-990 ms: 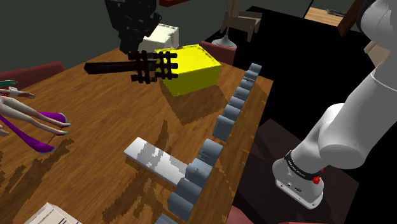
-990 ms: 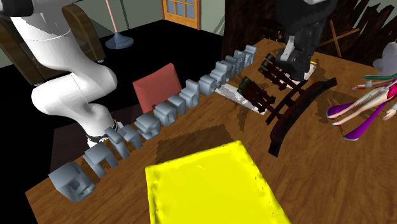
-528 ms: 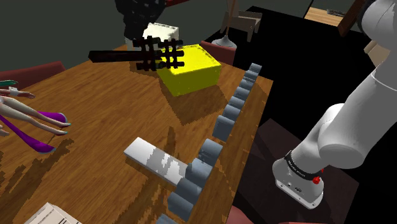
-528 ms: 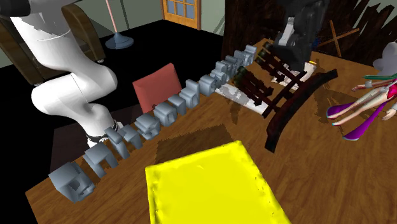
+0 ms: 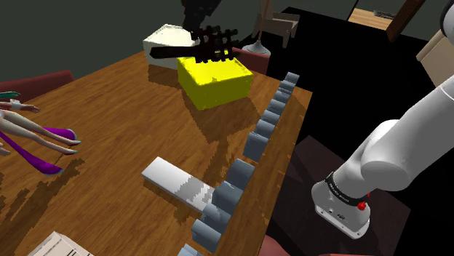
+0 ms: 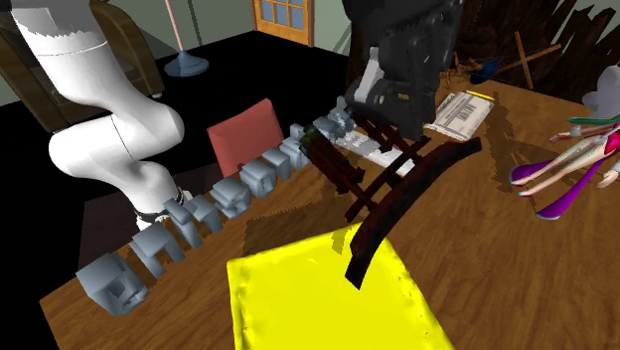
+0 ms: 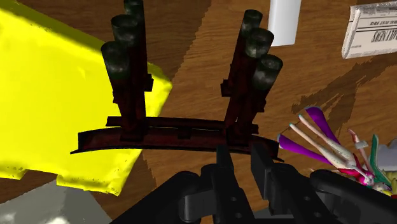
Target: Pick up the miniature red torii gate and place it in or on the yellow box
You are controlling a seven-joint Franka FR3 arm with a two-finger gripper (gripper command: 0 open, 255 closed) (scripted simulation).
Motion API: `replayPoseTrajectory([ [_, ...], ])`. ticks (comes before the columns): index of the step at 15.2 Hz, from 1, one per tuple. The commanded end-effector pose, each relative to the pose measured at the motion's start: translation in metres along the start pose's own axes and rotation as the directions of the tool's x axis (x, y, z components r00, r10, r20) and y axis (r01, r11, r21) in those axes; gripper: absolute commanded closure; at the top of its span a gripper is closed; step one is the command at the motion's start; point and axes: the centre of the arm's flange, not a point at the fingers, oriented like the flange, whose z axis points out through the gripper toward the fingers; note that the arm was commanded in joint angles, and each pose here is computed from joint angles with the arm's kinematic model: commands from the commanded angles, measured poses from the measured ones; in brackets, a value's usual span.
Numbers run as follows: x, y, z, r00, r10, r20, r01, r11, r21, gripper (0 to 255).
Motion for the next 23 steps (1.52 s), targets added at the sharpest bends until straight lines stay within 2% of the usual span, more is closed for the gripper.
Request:
replayPoseTrajectory([
  [1,-0.003,0.024,-0.014,1.0,-0.002,0.0,0.002,1.0,0.001,255],
  [7,-0.012,0.098,-0.049,1.0,-0.002,0.0,0.002,1.0,0.001,255],
  [23,-0.027,0.127,0.025,1.0,-0.002,0.0,0.002,1.0,0.001,255],
])
